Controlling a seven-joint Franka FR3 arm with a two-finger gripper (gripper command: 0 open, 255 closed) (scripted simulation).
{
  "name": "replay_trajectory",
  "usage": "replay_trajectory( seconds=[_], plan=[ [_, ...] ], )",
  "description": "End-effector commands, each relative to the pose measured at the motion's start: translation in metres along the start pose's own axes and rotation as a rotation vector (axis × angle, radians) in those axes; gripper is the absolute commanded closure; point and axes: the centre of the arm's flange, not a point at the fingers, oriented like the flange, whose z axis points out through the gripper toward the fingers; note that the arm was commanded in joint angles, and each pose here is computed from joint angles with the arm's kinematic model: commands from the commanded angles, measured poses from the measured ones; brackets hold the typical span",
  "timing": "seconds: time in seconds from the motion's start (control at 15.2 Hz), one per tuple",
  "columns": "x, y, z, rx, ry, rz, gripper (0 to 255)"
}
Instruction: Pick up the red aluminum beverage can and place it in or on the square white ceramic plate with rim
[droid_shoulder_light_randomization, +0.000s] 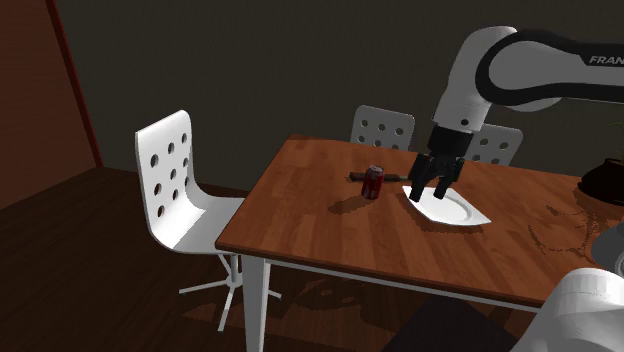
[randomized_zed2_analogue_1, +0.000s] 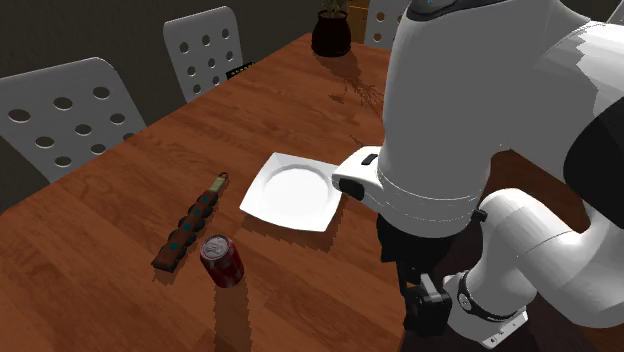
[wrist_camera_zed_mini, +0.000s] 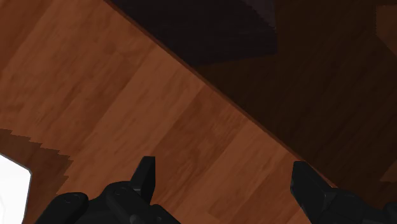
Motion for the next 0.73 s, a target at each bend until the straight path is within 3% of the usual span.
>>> replay_trajectory(
  seconds=[0.0,0.66],
  plan=[
    [0.0,0.0,0.0,0.0,0.0,0.0,0],
    [0.11,0.054,0.019,-0.058,0.028,-0.029,0]
  ],
)
